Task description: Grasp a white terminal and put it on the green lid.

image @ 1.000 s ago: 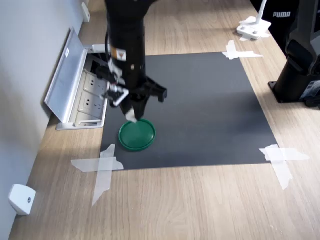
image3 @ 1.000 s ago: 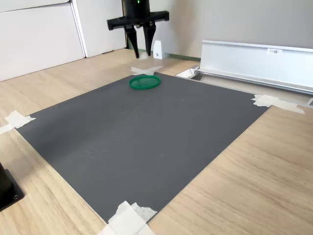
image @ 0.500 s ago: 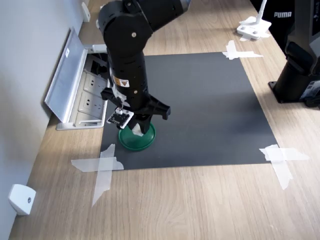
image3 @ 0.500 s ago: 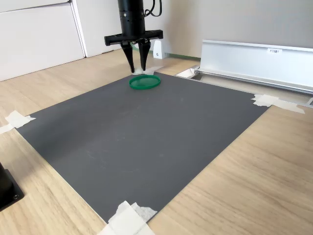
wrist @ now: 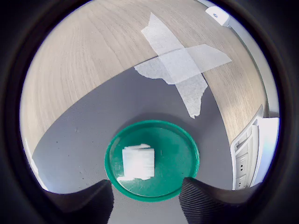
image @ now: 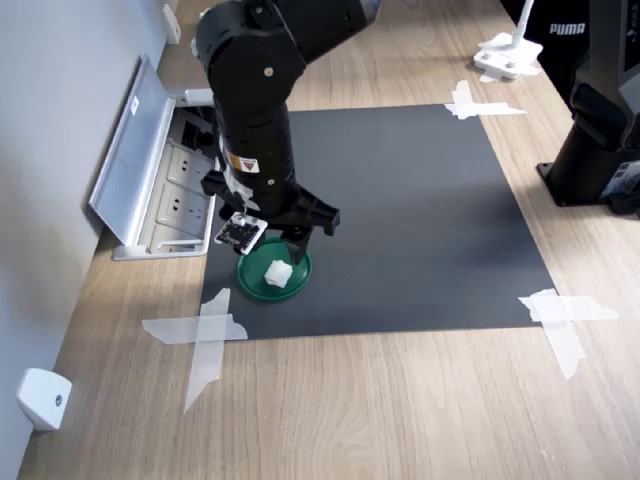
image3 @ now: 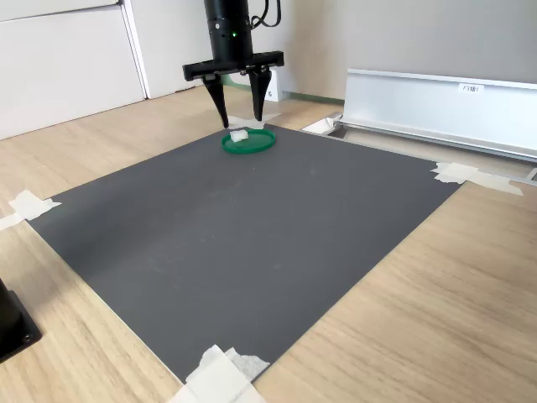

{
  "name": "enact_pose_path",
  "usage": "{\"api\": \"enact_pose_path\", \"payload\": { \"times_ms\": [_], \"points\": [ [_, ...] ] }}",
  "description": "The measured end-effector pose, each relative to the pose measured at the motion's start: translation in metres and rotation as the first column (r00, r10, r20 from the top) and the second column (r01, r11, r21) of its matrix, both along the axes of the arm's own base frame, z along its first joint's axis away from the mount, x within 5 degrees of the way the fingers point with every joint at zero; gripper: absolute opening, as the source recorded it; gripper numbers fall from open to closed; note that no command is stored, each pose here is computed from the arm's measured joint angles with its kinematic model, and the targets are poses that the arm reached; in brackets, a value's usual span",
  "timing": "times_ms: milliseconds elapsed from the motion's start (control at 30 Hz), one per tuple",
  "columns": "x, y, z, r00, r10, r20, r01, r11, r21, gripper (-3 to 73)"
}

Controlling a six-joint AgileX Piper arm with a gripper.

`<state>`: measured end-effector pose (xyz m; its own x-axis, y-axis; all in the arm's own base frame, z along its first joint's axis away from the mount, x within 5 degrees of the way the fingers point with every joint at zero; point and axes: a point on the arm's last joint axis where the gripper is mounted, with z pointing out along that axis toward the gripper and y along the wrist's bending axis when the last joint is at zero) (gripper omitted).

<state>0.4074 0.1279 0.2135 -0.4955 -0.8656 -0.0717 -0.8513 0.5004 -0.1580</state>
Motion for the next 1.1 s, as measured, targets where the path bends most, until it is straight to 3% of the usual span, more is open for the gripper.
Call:
{"api": "enact_pose_path", "payload": {
  "times_ms": [167,300,400,600,700,900,1100],
  "points": [
    [-0.004,0.000,0.016,0.997,-0.073,0.031,0.072,0.997,0.039,62.2],
    [-0.015,-0.003,0.051,0.985,-0.116,0.126,0.104,0.990,0.098,56.5],
    [-0.035,-0.010,0.077,0.968,-0.136,0.210,0.107,0.984,0.144,43.9],
    [-0.094,-0.030,0.102,0.915,-0.252,0.316,0.176,0.952,0.248,7.0],
    [-0.126,-0.043,0.111,0.877,-0.320,0.359,0.221,0.931,0.292,1.1],
    [-0.193,-0.066,0.123,0.777,-0.476,0.411,0.284,0.848,0.447,-0.5],
    [-0.241,-0.089,0.117,0.632,-0.651,0.421,0.301,0.707,0.640,-0.5]
  ]
}}
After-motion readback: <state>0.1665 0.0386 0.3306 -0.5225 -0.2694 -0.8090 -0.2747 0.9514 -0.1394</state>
